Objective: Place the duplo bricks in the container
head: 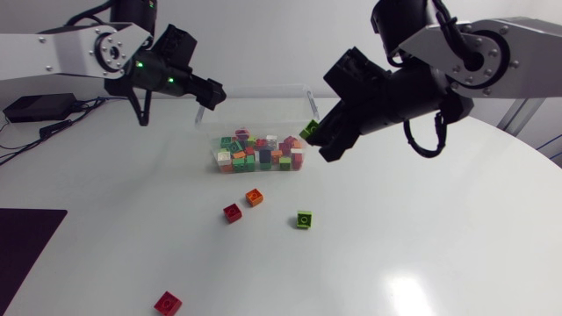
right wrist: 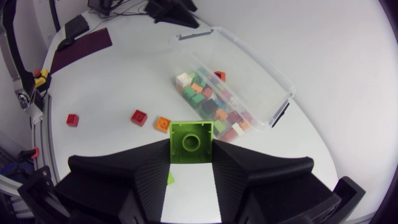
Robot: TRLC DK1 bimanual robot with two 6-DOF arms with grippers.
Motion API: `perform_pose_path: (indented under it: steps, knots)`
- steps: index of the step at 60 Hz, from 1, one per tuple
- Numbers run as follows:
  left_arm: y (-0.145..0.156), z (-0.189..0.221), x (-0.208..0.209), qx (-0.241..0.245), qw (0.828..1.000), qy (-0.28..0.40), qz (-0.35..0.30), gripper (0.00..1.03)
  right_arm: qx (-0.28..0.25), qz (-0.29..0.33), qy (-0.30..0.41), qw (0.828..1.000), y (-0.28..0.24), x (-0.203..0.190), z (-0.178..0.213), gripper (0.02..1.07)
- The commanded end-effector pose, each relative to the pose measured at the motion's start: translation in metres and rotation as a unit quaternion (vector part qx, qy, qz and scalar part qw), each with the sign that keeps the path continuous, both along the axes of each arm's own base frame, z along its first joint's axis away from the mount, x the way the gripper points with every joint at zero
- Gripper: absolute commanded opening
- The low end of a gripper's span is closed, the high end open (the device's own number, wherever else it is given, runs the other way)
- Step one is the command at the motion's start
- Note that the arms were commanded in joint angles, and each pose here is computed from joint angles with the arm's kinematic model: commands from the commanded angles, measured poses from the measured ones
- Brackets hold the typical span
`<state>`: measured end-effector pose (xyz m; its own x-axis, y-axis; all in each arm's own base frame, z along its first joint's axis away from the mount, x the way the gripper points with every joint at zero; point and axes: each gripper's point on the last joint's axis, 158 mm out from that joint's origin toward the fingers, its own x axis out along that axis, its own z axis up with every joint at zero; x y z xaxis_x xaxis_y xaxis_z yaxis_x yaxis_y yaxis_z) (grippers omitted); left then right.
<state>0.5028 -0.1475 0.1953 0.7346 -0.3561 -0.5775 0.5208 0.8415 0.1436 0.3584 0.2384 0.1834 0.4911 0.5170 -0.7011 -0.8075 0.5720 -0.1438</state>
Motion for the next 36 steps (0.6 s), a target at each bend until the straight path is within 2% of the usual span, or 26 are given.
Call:
perform_pose_path:
  steps: [1,25,36]
  knots:
    - [0.009,0.008,-0.026,0.01,1.0,0.002,-0.002,0.99,0.014,-0.018,0.01,1.0,0.006,0.016,-0.002,0.32]
    - [0.044,-0.044,-0.128,0.088,0.991,0.096,-0.036,0.98,0.062,-0.052,-0.015,0.997,0.032,0.073,0.011,0.32]
    - [0.051,-0.073,-0.179,0.136,0.977,0.15,-0.061,0.98,0.078,-0.065,-0.025,0.995,0.042,0.096,0.013,0.32]
